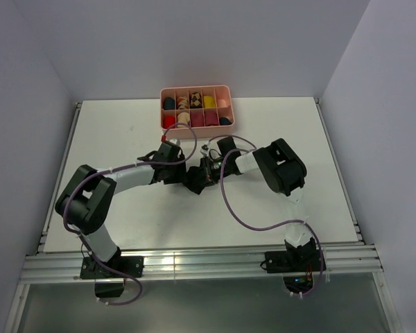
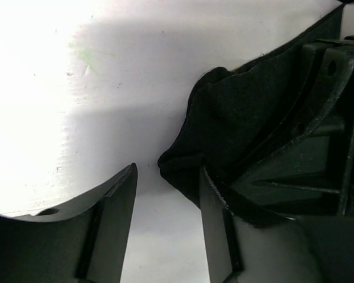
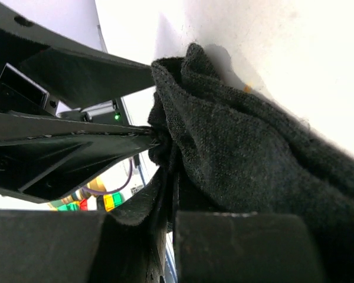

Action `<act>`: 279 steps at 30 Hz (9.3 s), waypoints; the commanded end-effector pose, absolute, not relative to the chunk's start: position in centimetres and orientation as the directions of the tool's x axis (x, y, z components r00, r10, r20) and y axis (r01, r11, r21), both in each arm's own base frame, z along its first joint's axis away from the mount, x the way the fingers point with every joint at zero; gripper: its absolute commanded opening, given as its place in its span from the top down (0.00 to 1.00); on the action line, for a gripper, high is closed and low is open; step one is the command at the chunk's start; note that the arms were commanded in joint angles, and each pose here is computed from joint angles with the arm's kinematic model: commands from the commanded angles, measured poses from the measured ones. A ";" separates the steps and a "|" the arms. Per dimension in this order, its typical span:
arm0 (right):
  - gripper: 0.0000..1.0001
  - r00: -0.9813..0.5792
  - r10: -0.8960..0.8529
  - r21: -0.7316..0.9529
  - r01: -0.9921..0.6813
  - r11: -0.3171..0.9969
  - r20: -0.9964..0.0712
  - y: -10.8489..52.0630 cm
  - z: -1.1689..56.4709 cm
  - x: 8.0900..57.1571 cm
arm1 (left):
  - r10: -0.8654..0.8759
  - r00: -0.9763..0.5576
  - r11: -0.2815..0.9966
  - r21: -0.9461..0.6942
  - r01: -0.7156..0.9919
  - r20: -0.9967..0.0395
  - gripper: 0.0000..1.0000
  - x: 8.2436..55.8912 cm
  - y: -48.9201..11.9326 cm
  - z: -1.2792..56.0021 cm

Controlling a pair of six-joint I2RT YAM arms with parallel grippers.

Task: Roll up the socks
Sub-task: Roll the sock at the center of the board.

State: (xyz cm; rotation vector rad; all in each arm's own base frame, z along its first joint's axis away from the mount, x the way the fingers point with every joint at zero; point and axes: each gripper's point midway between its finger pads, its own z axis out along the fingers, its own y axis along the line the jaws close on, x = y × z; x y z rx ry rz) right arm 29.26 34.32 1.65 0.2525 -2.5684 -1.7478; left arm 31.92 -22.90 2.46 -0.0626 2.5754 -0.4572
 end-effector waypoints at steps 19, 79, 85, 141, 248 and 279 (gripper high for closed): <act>0.61 -0.768 -0.052 0.593 -0.534 0.603 -0.639 30.6 8.5 32.5 | 0.044 -0.934 0.994 -0.076 0.076 -0.356 0.67 27.9 -20.6 -2.8; 0.25 -0.168 -0.423 -0.162 -0.751 0.640 -0.890 32.7 10.0 27.5 | 0.117 -0.925 0.975 -0.136 0.177 -0.361 0.69 31.7 -20.8 -1.2; 0.28 -0.099 -0.501 -0.261 -0.758 0.598 -0.860 35.0 9.1 27.5 | 0.149 -0.924 0.972 -0.121 0.202 -0.351 0.69 32.1 -20.9 -1.4; 1.00 -0.871 -0.032 0.794 -0.462 0.396 -0.491 34.8 3.7 26.6 | -0.515 -0.768 0.746 -0.641 -0.182 -0.380 0.20 33.1 -21.2 8.4; 1.00 -0.895 0.145 0.888 -0.374 0.268 -0.421 33.9 3.4 23.1 | -0.620 -0.752 0.696 -0.600 -0.395 -0.223 0.38 31.3 -22.4 8.1; 1.00 -0.929 0.089 0.835 -0.278 0.475 -0.359 32.2 -1.5 23.5 | -0.540 -0.827 0.804 -0.389 -0.450 -0.160 0.73 26.8 -23.6 1.1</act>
